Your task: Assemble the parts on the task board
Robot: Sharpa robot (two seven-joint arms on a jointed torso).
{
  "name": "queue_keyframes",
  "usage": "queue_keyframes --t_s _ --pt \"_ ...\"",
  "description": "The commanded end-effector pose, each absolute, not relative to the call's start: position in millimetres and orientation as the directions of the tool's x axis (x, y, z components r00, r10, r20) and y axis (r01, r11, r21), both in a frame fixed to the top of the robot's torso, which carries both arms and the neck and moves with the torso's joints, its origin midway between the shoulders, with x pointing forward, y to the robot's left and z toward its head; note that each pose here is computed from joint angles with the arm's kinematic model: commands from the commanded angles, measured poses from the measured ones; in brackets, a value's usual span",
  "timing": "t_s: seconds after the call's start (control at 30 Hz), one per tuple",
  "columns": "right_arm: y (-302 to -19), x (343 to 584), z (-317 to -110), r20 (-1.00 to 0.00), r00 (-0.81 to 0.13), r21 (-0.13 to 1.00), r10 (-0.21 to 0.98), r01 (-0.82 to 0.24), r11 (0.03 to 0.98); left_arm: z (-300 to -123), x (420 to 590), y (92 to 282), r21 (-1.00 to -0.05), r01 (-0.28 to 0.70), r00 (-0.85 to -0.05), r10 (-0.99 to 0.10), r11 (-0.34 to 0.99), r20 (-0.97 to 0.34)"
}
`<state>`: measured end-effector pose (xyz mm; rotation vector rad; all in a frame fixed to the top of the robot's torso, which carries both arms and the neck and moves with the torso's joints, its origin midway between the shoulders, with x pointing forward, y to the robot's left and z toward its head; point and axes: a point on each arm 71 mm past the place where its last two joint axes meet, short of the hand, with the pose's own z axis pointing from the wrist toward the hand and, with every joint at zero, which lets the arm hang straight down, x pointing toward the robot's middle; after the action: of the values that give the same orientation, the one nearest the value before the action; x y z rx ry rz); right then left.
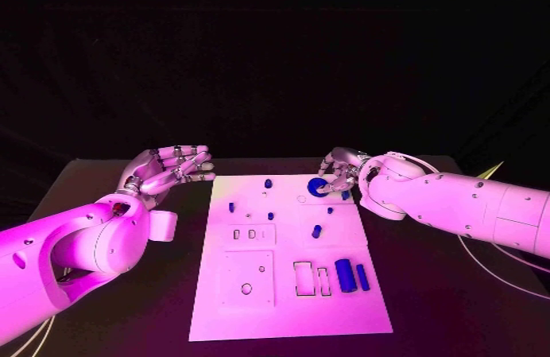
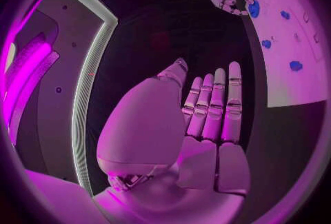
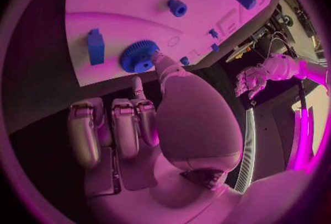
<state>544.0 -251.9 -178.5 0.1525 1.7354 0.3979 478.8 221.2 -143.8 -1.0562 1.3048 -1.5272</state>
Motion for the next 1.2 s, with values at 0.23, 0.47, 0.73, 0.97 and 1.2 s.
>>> queue_keyframes --t_s 0.23,0.47,0.73,0.97,1.2 --pt "-254.1 545.2 -183.4 -0.931 -0.226 0.318 0.286 -0.117 0.941 -142.4 478.3 219.6 -0.991 0.077 -0.305 -0.949 -0.11 0.082" --pt "-253.6 544.8 -186.3 -0.93 -0.24 0.314 0.279 -0.118 0.942 -142.5 478.3 220.1 -0.991 0.076 -0.305 -0.949 -0.11 0.082" --pt "-251.0 542.7 -189.2 -0.927 -0.247 0.318 0.281 -0.124 0.94 -142.6 478.2 221.0 -0.991 0.075 -0.304 -0.949 -0.109 0.081" --pt "-249.8 542.1 -189.7 -0.93 -0.239 0.315 0.281 -0.122 0.941 -142.7 478.3 221.1 -0.991 0.074 -0.303 -0.95 -0.108 0.081" --pt "-251.3 542.5 -190.4 -0.932 -0.239 0.302 0.271 -0.107 0.947 -142.8 478.6 221.7 -0.992 0.074 -0.301 -0.95 -0.107 0.08"
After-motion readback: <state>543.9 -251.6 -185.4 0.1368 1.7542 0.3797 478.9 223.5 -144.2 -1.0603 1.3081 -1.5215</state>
